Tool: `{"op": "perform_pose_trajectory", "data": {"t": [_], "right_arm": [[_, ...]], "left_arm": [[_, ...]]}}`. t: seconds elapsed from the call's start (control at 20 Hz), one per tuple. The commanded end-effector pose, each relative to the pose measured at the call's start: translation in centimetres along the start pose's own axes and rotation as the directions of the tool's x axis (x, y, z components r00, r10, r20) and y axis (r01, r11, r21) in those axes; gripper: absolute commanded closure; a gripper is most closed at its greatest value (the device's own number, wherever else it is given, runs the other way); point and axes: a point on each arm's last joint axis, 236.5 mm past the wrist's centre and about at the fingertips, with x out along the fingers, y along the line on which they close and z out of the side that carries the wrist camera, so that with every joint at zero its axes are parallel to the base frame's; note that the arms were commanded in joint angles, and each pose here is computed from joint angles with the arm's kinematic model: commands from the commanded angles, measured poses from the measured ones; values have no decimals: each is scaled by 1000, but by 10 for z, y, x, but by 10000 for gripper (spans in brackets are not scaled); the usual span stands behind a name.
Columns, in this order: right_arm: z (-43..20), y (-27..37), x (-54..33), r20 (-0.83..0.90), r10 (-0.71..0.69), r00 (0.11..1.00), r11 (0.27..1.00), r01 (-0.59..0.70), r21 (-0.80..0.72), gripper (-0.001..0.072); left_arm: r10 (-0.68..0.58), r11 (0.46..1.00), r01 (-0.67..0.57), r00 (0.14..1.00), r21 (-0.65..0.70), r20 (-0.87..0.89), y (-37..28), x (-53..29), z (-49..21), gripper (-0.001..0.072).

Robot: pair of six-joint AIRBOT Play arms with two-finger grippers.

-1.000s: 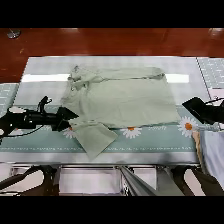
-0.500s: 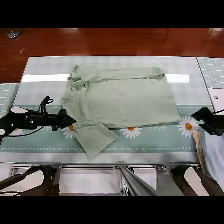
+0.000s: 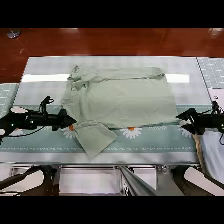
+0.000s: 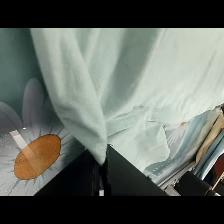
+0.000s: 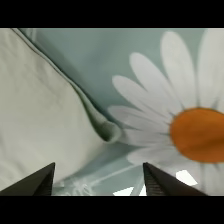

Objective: Fold the shirts.

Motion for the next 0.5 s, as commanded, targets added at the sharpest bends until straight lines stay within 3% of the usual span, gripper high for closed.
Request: {"op": "perform_pose_trajectory", "data": {"t": [0.0,0.25,0.3,0.35,0.4,0.45], "right_arm": [[8,18,15,21,53,998,999,-53,-9,79],[16,45,31,6,55,998,996,-55,-72,81],[18,51,32,6,56,998,995,-56,-85,99],[19,55,34,0,56,998,994,-55,-95,162],[17,59,37,-12,54,998,992,-55,-115,408],[14,64,39,-32,54,998,983,-59,-171,702]], "left_arm": [[-1,1000,1,1000,0,-1,0,0,0,676],[-10,1000,10,1000,-5,3,-2,0,1,676],[-14,1000,14,1000,-2,5,-3,0,1,676],[-18,1000,18,1000,5,7,-4,0,2,676],[-23,1000,23,1000,3,9,-5,0,2,676],[-29,1000,29,999,3,13,-7,0,3,676]]}}
